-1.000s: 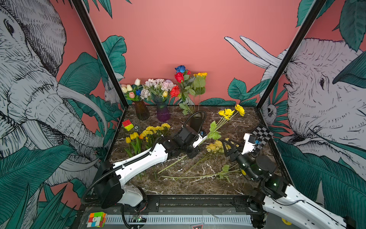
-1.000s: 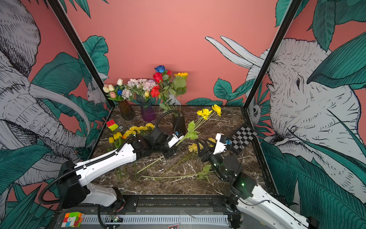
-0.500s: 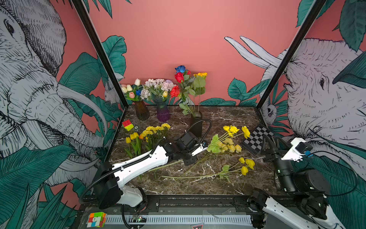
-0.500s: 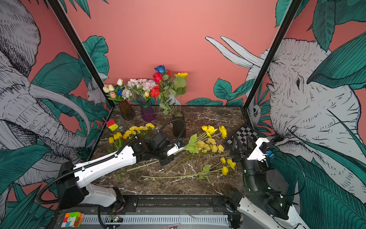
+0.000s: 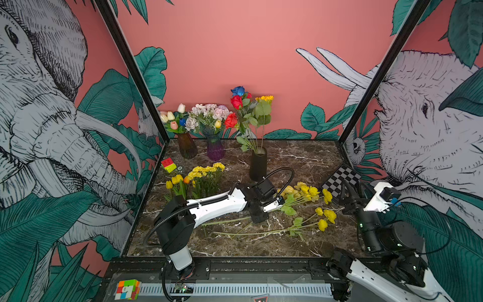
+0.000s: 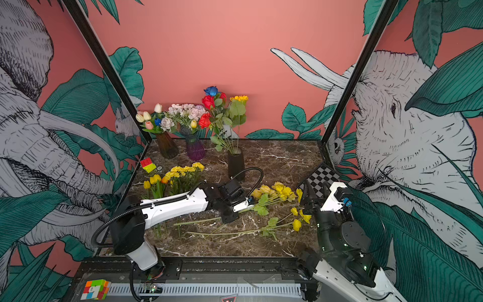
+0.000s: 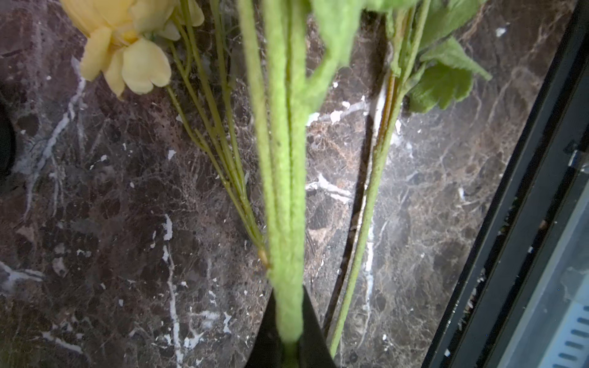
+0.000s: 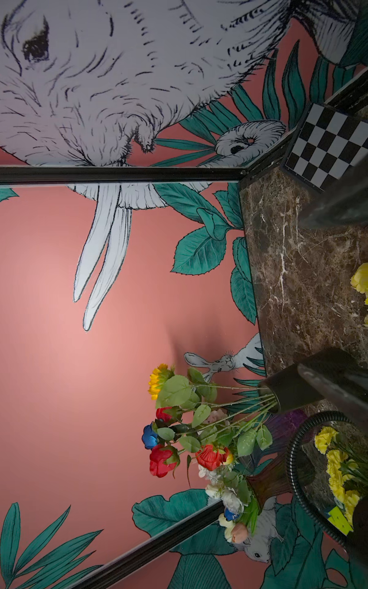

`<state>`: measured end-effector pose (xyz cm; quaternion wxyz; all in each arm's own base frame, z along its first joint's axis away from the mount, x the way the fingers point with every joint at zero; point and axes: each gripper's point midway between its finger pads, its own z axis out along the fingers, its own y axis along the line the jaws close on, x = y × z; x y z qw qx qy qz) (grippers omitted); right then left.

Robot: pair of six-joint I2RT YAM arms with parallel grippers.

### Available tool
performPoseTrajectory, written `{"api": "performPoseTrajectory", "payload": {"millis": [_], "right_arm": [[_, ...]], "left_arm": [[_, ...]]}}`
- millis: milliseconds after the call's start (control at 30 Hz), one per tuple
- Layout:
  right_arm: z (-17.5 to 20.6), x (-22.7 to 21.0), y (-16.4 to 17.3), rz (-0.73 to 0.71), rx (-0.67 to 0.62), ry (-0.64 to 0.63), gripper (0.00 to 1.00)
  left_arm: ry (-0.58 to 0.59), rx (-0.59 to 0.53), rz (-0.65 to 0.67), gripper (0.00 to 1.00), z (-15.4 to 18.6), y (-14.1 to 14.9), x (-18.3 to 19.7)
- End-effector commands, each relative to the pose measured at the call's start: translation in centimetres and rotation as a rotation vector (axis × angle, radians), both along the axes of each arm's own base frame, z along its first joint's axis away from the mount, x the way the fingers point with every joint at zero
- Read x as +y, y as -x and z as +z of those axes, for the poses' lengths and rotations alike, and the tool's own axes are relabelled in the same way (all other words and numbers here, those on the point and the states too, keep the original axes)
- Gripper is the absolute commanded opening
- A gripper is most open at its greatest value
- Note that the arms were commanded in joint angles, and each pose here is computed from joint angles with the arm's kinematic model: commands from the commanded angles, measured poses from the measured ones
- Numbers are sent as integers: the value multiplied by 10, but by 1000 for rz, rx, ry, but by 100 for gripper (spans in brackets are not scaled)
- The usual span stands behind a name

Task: Pick out yellow flowers from the vase
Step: Place the flower at the center of the board.

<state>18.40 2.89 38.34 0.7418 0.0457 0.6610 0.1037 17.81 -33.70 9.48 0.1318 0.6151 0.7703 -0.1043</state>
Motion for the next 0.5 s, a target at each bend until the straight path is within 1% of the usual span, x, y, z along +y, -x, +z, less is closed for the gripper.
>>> {"api": "performPoseTrajectory", "payload": {"millis": [0,233,433,467], "right_arm": [[4,3,-2,2,-6,-20,65],[-1,8,-5,7,3,-14,66],[-4,10,-7,9,9,-15,67],[-4,11,-7,11,10,-13,67]], "left_arm": [[-2,66,6,0,1,8,-9],[-14,137,44,0,-14,10,-21],[-41,177,69,0,-26,11,-24],[-38,183,74,1,-26,12,-25]]}}
